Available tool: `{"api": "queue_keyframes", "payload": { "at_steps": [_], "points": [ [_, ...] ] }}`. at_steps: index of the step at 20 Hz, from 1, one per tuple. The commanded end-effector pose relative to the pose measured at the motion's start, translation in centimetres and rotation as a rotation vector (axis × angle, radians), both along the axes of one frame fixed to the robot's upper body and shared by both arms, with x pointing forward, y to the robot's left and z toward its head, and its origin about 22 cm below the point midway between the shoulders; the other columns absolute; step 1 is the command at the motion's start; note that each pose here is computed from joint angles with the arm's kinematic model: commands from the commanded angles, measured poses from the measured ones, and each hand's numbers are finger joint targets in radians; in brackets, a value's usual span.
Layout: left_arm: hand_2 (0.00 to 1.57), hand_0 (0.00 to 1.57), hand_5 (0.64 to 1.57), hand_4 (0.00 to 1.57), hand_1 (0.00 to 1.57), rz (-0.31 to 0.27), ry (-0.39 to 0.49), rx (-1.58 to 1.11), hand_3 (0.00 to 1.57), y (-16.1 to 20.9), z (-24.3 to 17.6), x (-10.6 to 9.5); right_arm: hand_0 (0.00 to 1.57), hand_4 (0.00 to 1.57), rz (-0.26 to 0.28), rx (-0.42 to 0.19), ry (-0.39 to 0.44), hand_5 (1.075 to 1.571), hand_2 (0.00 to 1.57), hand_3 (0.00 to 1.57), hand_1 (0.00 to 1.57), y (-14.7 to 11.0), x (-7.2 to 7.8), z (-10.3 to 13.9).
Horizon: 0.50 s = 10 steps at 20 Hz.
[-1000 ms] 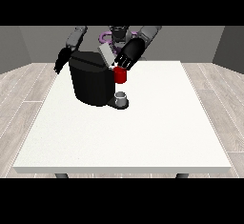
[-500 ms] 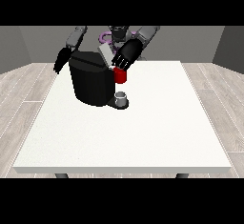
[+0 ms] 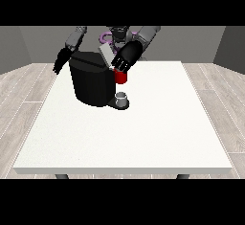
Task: Insert the coffee pod into the coffee machine and close the lid
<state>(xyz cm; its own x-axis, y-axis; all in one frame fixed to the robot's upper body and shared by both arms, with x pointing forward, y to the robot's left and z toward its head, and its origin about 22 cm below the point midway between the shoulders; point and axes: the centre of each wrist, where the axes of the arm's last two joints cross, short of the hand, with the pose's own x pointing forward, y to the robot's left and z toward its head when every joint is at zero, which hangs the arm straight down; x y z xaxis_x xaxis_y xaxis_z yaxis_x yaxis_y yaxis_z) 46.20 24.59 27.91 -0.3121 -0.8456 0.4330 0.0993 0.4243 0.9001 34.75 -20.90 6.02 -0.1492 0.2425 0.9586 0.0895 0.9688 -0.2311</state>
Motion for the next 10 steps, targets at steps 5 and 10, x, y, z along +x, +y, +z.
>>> {"api": "queue_keyframes", "payload": {
  "at_steps": [5, 10],
  "points": [
    [1.23, 1.22, 1.571, 0.0, 1.22, 0.025, -0.035, 0.1, 1.1, -1.1, -0.6, 0.1, 0.0, 0.15, -0.017, -0.004, 0.004, 1.571, 0.0, 0.0, 0.0, 1.4, -0.1, -0.1],
    [1.18, 1.16, 1.571, 0.0, 1.16, 0.067, -0.077, 0.174, 1.05, 0.6, -0.8, 0.0, 0.0, 0.0, 0.006, 0.012, -0.034, 1.571, 0.0, 0.0, 0.0, 0.7, 0.1, 1.0]
  ]
}}
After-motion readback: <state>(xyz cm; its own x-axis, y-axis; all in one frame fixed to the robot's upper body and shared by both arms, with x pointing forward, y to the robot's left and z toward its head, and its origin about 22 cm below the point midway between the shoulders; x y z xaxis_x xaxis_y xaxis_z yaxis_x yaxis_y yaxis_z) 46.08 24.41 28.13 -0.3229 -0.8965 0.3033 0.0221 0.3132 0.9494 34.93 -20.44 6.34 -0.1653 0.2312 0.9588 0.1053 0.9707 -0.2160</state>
